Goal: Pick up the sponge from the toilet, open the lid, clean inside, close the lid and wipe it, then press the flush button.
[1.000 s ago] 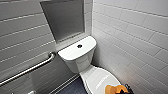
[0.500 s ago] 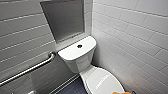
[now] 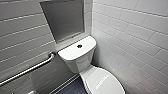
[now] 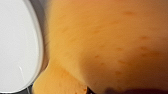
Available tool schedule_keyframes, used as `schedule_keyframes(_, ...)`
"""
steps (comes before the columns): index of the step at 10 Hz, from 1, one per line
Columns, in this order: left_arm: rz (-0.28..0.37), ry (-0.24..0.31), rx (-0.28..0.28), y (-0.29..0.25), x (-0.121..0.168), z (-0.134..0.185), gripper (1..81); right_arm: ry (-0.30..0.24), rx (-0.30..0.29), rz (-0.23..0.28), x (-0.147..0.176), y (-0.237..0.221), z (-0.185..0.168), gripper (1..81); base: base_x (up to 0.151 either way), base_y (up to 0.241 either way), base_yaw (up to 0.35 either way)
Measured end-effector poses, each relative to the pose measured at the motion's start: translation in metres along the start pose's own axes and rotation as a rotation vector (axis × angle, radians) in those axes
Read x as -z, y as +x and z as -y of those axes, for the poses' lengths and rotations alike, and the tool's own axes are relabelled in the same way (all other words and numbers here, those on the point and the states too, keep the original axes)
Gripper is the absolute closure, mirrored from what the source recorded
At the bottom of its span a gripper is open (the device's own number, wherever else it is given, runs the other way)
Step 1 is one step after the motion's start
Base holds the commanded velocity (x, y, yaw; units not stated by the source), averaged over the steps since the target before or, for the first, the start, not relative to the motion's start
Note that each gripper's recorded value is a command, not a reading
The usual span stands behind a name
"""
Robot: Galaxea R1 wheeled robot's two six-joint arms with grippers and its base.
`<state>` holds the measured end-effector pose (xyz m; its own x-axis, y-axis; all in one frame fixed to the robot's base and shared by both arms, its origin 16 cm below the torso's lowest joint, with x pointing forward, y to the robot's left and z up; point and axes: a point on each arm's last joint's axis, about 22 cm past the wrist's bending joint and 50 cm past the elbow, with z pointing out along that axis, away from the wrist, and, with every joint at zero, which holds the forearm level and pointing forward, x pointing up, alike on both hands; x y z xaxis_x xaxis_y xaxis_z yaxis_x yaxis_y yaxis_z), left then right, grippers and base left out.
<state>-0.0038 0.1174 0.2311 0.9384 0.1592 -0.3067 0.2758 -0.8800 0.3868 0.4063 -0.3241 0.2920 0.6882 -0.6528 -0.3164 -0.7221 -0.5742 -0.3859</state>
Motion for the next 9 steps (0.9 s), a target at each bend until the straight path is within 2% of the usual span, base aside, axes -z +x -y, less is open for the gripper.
schedule_keyframes(1,0.0,0.0,0.0,0.0,0.0,0.0,1.0,-0.006,0.0,0.008,0.011,-0.006,-0.007,81.1,0.0,0.0,0.0)
schedule_keyframes(2,0.0,0.0,0.0,0.0,0.0,0.0,1.0,0.03,0.02,-0.004,0.016,-0.005,0.014,81.1,0.0,0.0,0.0)
schedule_keyframes(3,0.0,0.0,-0.003,0.0,0.0,0.0,1.0,0.074,0.034,0.008,0.02,-0.018,0.039,81.1,0.0,0.0,0.0)
schedule_keyframes(5,0.0,0.0,-0.008,0.0,0.0,0.0,1.0,0.145,0.046,0.058,0.037,-0.063,0.072,81.1,0.0,0.0,0.0)
schedule_keyframes(9,0.003,0.003,-0.011,0.003,-0.001,-0.001,1.0,0.323,0.144,0.007,0.057,-0.072,0.179,81.1,0.0,0.0,0.0)
